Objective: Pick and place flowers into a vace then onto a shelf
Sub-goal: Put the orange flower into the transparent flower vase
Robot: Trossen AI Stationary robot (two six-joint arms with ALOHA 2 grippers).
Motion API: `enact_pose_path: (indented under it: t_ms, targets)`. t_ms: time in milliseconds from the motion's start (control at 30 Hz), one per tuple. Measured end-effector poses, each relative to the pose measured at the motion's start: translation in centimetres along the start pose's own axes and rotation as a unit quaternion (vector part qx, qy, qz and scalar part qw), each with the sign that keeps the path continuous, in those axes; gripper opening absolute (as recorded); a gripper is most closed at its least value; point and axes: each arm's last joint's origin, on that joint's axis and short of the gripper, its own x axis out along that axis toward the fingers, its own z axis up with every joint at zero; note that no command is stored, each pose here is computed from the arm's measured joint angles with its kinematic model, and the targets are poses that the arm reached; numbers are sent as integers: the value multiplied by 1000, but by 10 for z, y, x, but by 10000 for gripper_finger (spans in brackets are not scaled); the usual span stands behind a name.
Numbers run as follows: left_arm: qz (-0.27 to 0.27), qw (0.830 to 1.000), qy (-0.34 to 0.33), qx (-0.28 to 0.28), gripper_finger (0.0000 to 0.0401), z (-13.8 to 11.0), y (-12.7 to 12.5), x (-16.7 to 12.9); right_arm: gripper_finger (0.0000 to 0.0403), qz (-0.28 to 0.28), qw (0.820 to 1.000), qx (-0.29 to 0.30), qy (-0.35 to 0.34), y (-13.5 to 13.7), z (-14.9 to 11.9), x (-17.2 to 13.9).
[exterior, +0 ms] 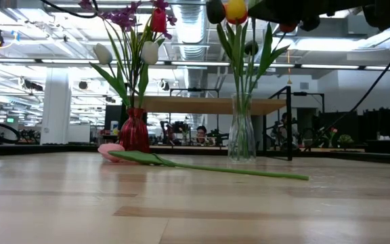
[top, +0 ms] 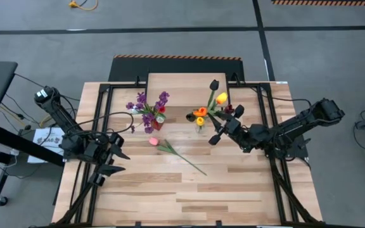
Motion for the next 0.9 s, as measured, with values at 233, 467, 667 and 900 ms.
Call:
enact_pose_path:
  t_ms: [233,467,667,900]
  targets:
    - [0,1000,0,0,167,0,0,0,67,0,1000,1,0,0,0,0]
    - [1,1000,1,1,167,0,0,0,94,1,1000,24,1,0,0,0]
    - [1,1000,1,1,167,0,0,0,174,-13,999,32,35,4,-5,-2]
    - [2,1000,2,1,167,0,0,0,240,17,995,13,100,19,2,0]
